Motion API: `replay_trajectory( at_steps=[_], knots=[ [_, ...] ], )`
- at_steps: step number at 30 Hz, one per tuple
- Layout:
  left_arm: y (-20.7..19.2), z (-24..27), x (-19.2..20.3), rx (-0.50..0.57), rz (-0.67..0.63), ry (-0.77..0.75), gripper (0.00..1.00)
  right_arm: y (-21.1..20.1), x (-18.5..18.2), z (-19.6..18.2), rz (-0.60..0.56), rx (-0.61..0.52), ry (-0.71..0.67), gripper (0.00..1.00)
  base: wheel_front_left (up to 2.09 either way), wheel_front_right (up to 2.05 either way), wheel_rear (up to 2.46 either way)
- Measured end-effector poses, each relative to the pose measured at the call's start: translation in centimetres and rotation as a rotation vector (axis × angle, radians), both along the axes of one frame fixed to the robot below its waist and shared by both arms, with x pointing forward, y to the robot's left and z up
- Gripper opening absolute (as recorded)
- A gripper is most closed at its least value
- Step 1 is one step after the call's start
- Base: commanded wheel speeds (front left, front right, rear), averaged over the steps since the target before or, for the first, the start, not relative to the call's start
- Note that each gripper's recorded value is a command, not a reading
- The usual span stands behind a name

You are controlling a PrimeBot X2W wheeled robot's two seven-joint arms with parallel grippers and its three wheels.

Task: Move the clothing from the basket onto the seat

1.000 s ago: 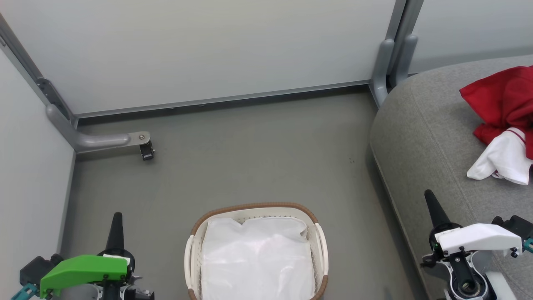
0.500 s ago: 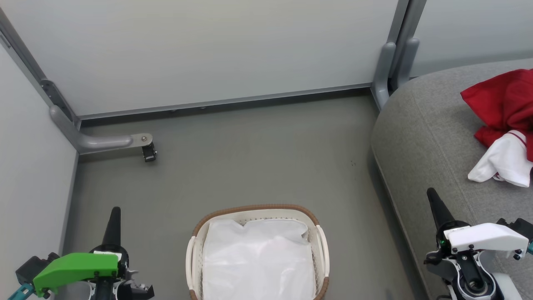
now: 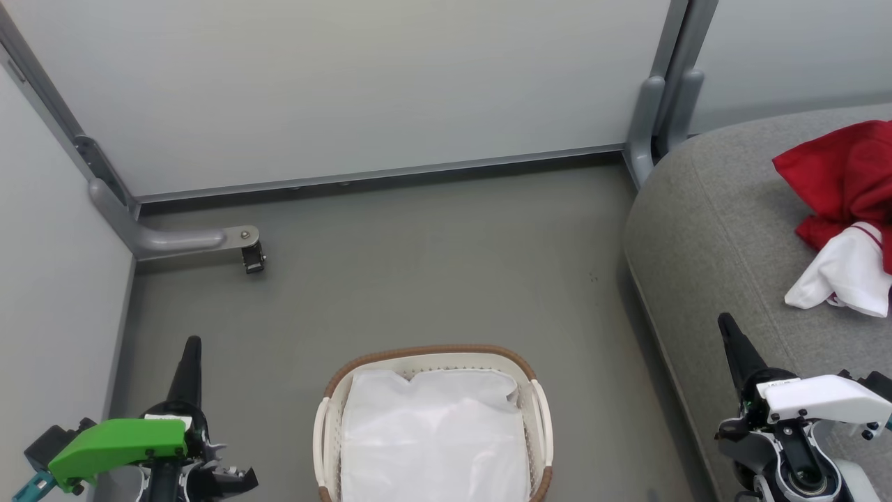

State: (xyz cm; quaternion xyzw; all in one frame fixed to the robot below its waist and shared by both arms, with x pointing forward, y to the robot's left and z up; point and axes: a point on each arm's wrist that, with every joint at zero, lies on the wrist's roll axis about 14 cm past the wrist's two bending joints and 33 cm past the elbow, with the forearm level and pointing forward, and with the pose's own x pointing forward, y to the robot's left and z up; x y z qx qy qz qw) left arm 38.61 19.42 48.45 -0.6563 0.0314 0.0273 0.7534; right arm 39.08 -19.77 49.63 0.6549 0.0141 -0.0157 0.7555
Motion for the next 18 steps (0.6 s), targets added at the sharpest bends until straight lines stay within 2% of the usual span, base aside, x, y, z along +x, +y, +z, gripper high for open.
replay_trajectory(
  at_steps=[18],
  knots=[
    [0.4,1.4,0.0,-0.119,0.007,-0.053,0.00,-0.2,-0.1,0.9,0.001,0.122,-0.034,0.00,0.00,0.00,0.00]
  ],
)
